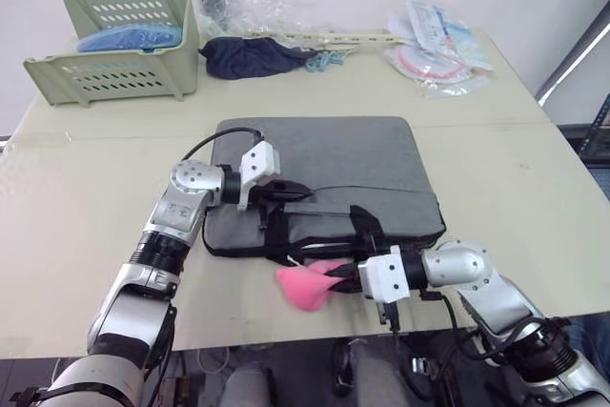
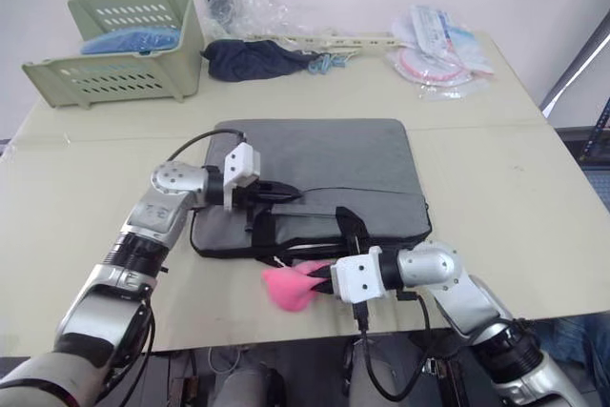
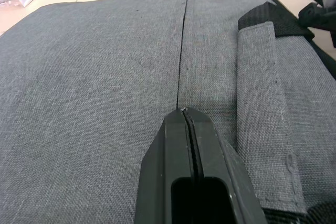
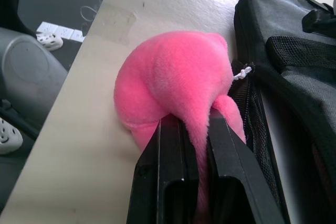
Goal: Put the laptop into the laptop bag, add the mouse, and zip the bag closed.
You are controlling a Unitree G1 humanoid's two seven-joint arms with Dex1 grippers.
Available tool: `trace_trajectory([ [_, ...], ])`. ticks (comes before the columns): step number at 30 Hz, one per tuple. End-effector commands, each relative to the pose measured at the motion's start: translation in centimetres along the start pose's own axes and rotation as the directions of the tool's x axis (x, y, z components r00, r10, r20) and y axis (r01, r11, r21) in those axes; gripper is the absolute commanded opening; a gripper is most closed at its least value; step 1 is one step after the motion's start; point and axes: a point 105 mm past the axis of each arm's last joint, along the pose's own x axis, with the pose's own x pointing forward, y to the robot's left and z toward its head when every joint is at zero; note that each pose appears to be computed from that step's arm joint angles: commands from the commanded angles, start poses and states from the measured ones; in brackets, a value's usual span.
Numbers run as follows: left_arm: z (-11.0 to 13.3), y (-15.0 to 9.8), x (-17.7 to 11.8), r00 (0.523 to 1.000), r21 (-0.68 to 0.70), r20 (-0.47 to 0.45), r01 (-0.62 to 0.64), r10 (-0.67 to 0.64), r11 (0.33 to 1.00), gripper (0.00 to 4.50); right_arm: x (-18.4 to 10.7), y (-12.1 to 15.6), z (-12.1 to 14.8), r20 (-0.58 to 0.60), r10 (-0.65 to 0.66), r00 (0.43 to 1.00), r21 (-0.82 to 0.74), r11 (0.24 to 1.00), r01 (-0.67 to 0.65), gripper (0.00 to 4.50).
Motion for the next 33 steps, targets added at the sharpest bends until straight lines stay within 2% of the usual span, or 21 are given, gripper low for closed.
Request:
trace_trajectory([
  [1,-3.5,-0.4,-0.3,0.987,-0.055,-0.157,-0.027,0.018,0.998,0.0,-1.6,-0.7,1.8,0.031,-0.054,0.998,-0.013,0.998,0.054,0.03],
  [5,-5.0,-1.1,-0.8,0.973,-0.062,-0.231,-0.017,0.002,0.998,0.0,-3.1,-0.4,2.3,0.006,-0.089,0.996,0.013,0.996,0.089,0.03],
  [12,-5.8,-1.5,-0.8,0.966,-0.008,-0.258,-0.006,0.003,1.0,0.0,-4.8,0.7,2.0,-0.056,-0.122,0.991,0.075,0.989,0.126,0.03],
  [24,-6.2,-1.4,-1.2,0.965,-0.003,-0.26,-0.012,0.01,1.0,0.0,-9.9,1.2,-0.4,-0.216,-0.265,0.94,0.139,0.944,0.298,0.03],
  [30,-6.1,-1.2,-0.9,0.967,0.006,-0.256,-0.011,0.012,1.0,0.0,-11.8,2.0,-0.4,-0.227,-0.327,0.918,0.236,0.895,0.377,0.03],
  [33,-6.2,-1.0,-1.0,0.966,0.008,-0.258,-0.015,0.016,1.0,0.0,-13.2,1.9,-0.7,-0.258,-0.381,0.888,0.26,0.858,0.444,0.03],
])
